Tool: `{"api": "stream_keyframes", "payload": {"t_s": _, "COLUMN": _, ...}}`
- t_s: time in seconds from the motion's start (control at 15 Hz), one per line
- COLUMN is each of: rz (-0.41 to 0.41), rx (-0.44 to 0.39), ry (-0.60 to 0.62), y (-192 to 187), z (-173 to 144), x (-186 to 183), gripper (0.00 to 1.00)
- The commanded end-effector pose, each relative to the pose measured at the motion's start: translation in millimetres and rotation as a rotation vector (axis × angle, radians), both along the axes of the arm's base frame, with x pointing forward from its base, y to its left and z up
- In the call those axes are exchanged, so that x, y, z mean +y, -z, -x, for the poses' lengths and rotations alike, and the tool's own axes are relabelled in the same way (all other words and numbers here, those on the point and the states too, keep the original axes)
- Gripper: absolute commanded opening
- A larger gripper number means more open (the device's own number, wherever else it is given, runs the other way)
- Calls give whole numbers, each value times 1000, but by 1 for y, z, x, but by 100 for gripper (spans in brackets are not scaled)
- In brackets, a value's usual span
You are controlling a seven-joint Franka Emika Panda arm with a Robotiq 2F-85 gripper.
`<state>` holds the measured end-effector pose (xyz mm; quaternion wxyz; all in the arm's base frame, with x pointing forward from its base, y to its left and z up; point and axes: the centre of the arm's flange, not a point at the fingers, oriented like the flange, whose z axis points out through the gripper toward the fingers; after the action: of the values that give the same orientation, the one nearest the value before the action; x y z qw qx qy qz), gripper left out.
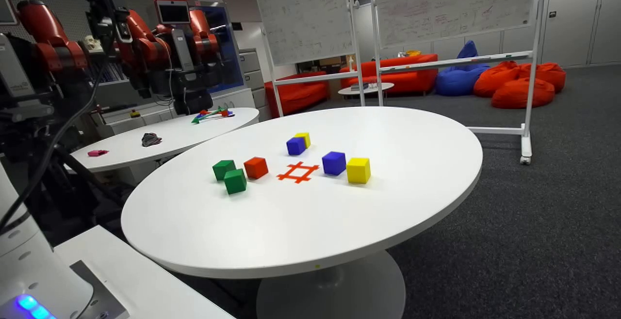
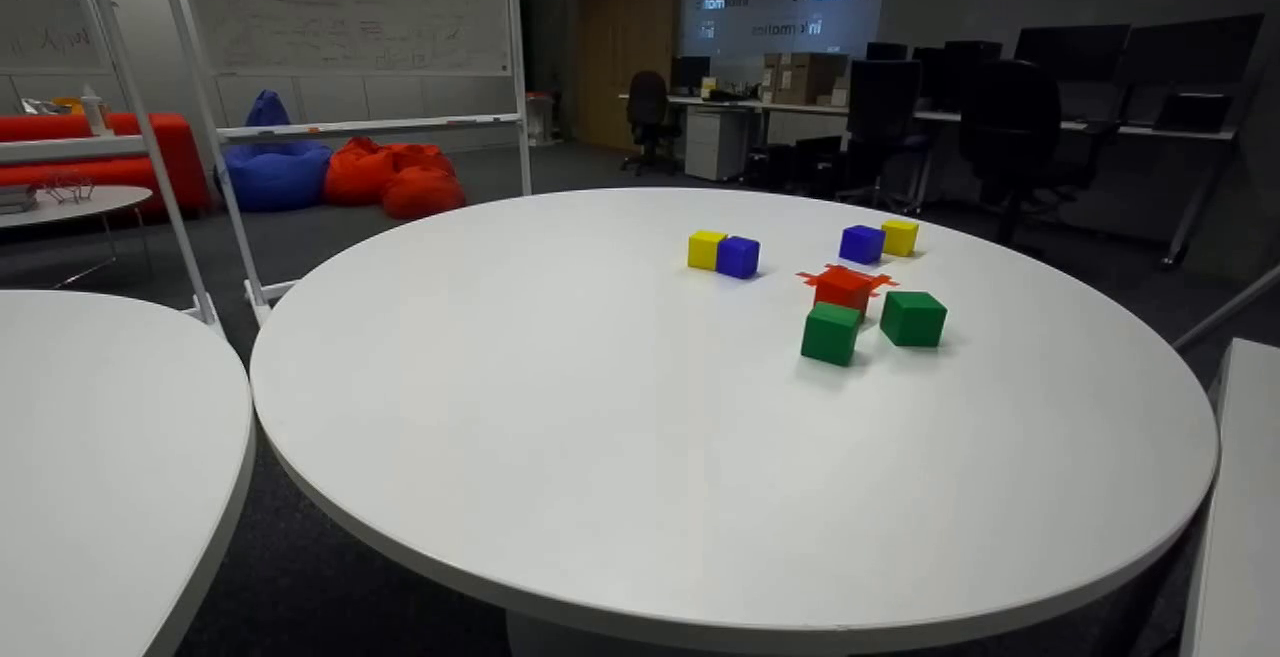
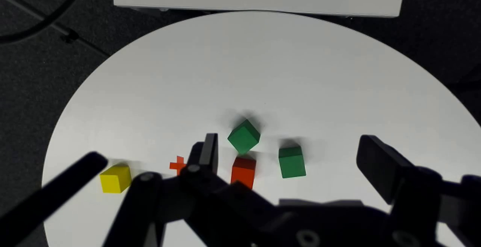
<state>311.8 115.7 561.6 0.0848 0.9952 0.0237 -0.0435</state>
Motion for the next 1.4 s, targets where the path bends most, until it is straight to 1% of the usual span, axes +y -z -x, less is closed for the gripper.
{"api": "stream_keyframes", "payload": {"t_s": 0.0, "rz": 0, "rx": 0, "ry": 0, "y": 0, "z": 0, "x": 0, "gripper": 100}}
{"api": "stream_keyframes", "payload": {"t_s": 0.2, "rz": -24, "rx": -11, "ry": -3, "y": 3, "z": -5, "x": -4, "gripper": 100}}
{"api": "stream_keyframes", "payload": {"t_s": 0.33, "rz": -26, "rx": -19, "ry": 1, "y": 3, "z": -10, "x": -6, "gripper": 100}}
{"api": "stream_keyframes", "payload": {"t_s": 0.8, "rz": -55, "rx": -103, "ry": -33, "y": 0, "z": -40, "x": 1, "gripper": 100}}
{"api": "stream_keyframes", "payload": {"t_s": 1.07, "rz": -62, "rx": -128, "ry": -45, "y": -1, "z": -56, "x": 2, "gripper": 100}}
{"api": "stream_keyframes", "payload": {"t_s": 1.33, "rz": -51, "rx": -165, "ry": -68, "y": -8, "z": -69, "x": 6, "gripper": 100}}
